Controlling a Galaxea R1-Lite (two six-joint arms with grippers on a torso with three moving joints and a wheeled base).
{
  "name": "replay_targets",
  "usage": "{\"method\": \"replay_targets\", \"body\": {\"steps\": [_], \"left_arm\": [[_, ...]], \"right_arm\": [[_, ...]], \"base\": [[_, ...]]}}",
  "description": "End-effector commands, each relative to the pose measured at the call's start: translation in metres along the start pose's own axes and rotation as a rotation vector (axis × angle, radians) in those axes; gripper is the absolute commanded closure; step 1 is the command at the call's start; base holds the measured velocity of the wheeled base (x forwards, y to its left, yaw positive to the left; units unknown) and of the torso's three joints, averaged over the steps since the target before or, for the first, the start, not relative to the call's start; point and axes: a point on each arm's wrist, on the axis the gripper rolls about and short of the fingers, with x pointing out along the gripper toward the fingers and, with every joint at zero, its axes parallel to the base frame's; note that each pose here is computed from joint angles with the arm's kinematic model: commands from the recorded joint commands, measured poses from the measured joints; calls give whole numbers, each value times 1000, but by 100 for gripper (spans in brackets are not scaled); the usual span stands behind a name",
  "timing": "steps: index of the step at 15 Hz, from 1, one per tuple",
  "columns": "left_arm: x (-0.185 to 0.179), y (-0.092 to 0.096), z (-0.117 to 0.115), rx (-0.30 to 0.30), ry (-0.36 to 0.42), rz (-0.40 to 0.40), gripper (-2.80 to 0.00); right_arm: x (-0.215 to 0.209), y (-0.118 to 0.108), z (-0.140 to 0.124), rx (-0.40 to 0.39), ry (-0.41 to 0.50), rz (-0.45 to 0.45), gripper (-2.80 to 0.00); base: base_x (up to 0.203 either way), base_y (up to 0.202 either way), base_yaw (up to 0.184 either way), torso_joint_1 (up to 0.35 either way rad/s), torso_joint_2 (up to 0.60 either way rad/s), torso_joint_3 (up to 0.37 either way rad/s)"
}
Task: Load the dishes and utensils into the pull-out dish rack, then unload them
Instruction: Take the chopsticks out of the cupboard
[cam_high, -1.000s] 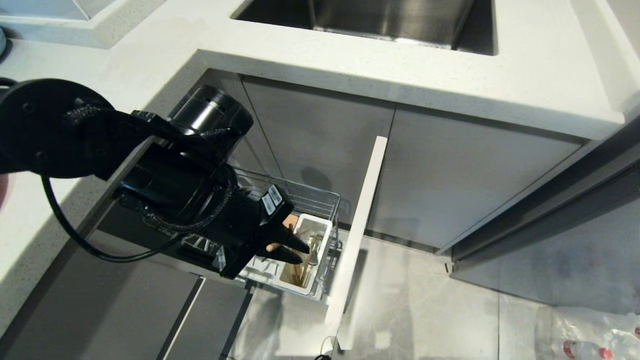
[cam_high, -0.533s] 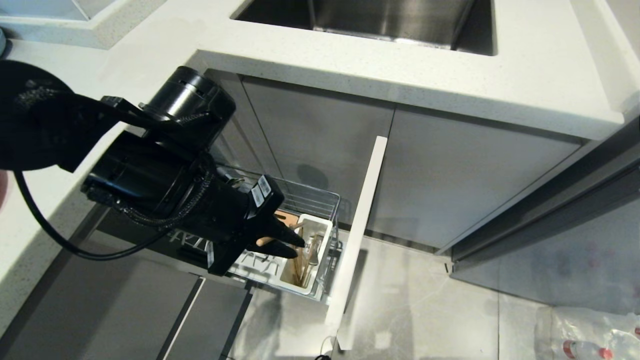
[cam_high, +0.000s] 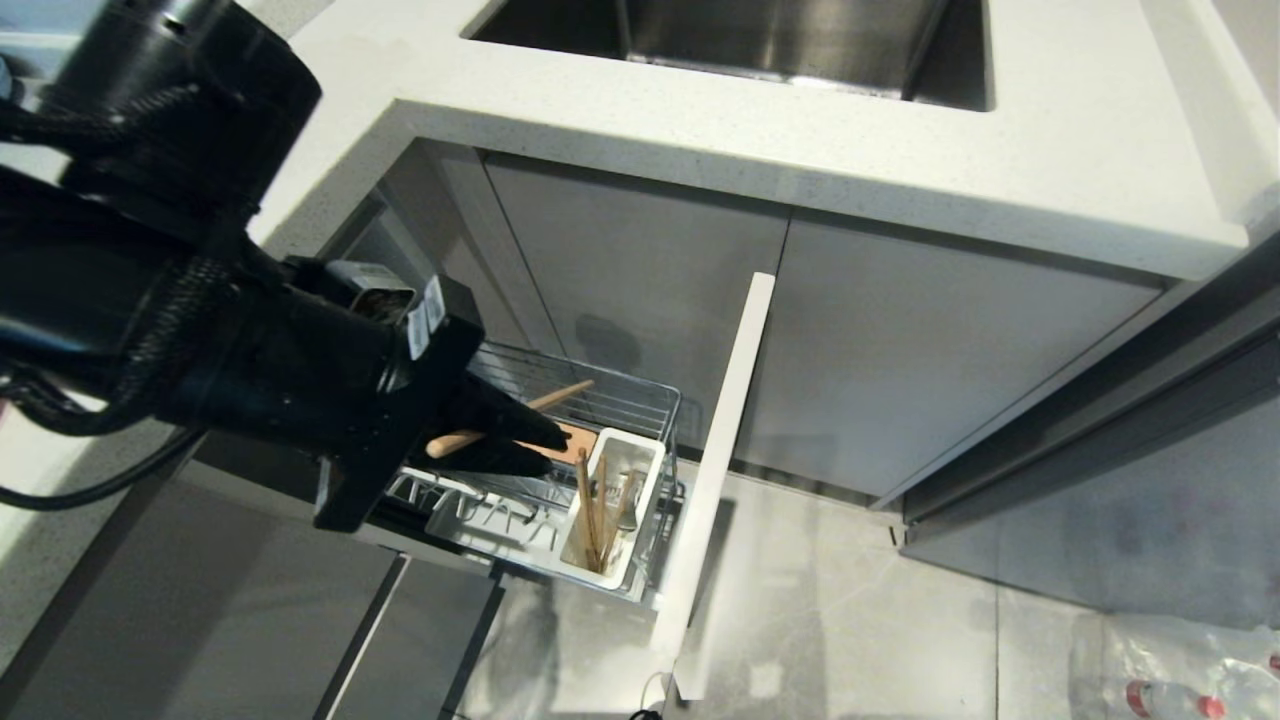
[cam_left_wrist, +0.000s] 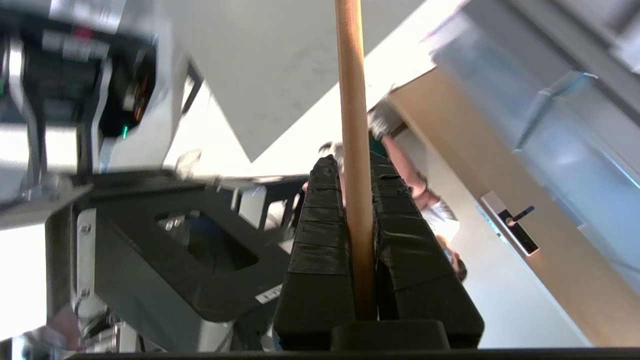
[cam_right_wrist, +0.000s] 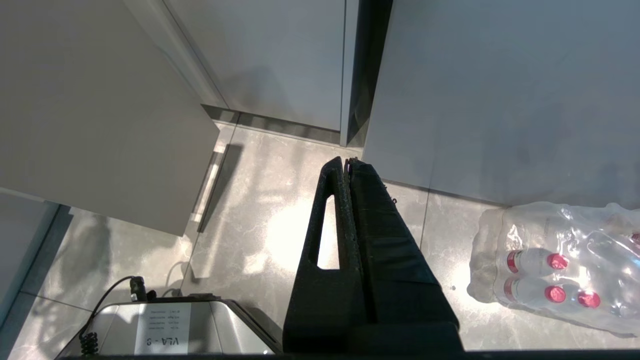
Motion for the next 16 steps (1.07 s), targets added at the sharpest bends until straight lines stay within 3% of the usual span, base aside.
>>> {"method": "replay_targets", "body": {"steps": [1, 4, 7, 9, 10, 13, 16], "left_arm": [[-28, -3, -11, 26, -36, -64, 0], [-71, -3, -30, 89, -120, -164, 0], [-125, 2, -46, 159, -213, -322, 0], [-169, 12, -57, 229, -319, -449, 0], [-184, 15, -60, 265, -393, -475, 0], [-205, 21, -57, 330, -699, -369, 0], [-211, 23, -48, 320, -1013, -90, 0]], "right_arm": [[0, 0, 0, 0, 3, 1, 0], [0, 0, 0, 0, 2, 0, 0], [0, 0, 0, 0, 2, 1, 0], [0, 0, 0, 0, 2, 0, 0], [0, 0, 0, 0, 2, 0, 0], [0, 0, 0, 0, 2, 0, 0], [0, 0, 0, 0, 2, -1, 0]], "base": [[0, 0, 0, 0, 0, 0], [0, 0, 0, 0, 0, 0], [0, 0, 0, 0, 0, 0], [0, 0, 0, 0, 0, 0], [0, 0, 0, 0, 0, 0], [0, 0, 0, 0, 0, 0], [0, 0, 0, 0, 0, 0]]}}
